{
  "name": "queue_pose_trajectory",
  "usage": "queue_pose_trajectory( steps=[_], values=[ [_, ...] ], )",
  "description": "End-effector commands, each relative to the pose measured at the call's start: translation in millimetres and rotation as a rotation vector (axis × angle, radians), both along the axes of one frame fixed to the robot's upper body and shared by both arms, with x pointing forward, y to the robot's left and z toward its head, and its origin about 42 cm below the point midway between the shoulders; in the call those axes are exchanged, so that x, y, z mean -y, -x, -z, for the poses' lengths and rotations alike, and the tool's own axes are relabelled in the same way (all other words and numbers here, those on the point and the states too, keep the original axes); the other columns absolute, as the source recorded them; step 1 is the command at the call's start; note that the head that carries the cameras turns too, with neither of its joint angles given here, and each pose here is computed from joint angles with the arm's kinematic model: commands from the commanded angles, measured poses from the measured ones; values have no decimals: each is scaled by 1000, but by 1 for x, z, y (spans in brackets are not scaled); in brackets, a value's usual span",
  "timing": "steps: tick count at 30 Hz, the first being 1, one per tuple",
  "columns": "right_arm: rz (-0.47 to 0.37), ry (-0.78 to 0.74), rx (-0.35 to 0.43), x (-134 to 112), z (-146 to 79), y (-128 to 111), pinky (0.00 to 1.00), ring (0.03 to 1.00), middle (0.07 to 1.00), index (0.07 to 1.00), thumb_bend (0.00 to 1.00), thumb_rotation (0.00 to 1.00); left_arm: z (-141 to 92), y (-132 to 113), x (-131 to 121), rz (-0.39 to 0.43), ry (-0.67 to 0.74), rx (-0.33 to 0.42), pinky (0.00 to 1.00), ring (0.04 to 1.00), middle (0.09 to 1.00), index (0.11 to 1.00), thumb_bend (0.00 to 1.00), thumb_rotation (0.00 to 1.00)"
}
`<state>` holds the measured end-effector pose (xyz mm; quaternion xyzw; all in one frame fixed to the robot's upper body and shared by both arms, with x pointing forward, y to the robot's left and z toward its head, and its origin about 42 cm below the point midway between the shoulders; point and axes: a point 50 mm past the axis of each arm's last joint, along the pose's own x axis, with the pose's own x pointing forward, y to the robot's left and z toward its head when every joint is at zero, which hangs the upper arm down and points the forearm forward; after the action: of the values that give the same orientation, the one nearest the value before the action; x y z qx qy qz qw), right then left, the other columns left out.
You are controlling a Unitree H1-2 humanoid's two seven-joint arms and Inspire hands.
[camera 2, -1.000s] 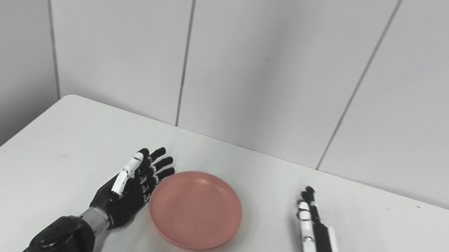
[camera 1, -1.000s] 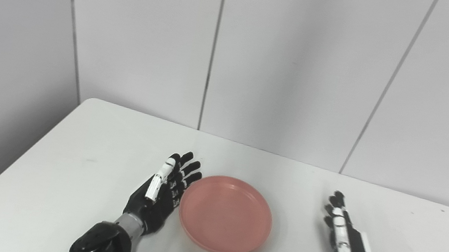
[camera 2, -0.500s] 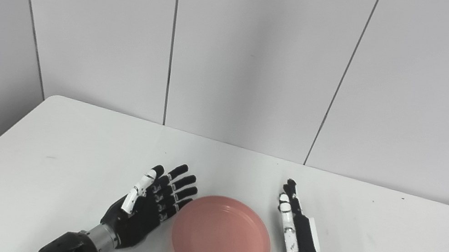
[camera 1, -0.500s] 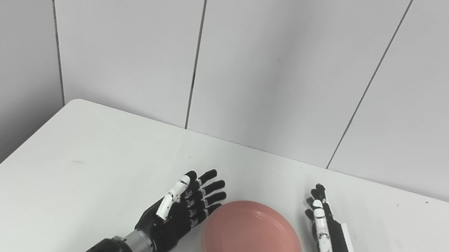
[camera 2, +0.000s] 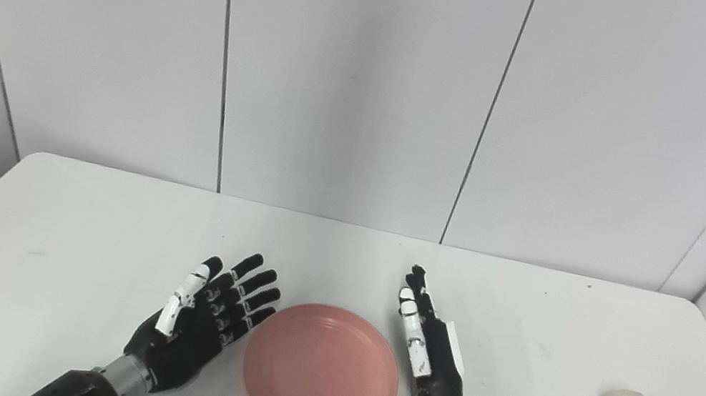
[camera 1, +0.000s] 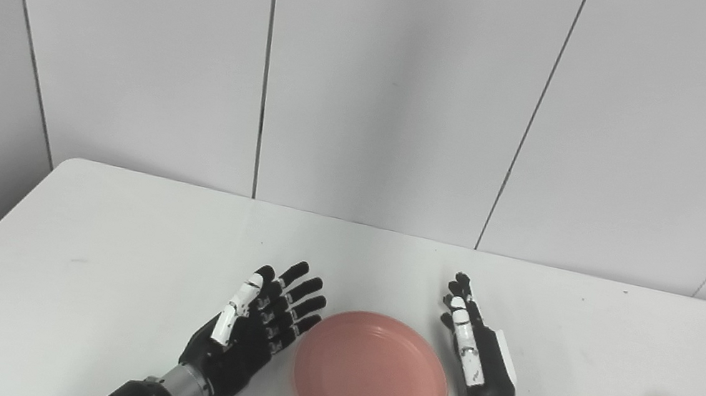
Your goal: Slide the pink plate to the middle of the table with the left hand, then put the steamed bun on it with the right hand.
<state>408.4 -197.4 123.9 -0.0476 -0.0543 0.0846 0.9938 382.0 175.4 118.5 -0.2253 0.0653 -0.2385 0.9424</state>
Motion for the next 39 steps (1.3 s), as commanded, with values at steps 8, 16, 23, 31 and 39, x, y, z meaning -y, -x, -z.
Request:
queue_pose_trajectory(
  steps=[8,16,23,31,39],
  values=[
    [54,37,82,-15,0,21,902,911,930,960,479,1000,37,16,-23,-127,-90,-66,922,932,946,948,431,1000],
    [118,172,276,-6,-49,21,780,853,896,929,612,1000,30,21,-31,-209,-230,32,939,930,946,955,462,1000],
    [226,358,455,22,-98,23,743,825,902,927,660,977,51,26,-47,-233,-348,53,912,905,919,924,497,1000],
    [421,594,507,60,-157,46,721,812,872,894,738,837,72,26,-61,-236,-420,75,876,884,903,906,546,967],
    [507,856,475,104,-189,64,719,823,849,825,752,614,85,24,-74,-228,-442,85,868,880,897,903,568,935]
  ],
)
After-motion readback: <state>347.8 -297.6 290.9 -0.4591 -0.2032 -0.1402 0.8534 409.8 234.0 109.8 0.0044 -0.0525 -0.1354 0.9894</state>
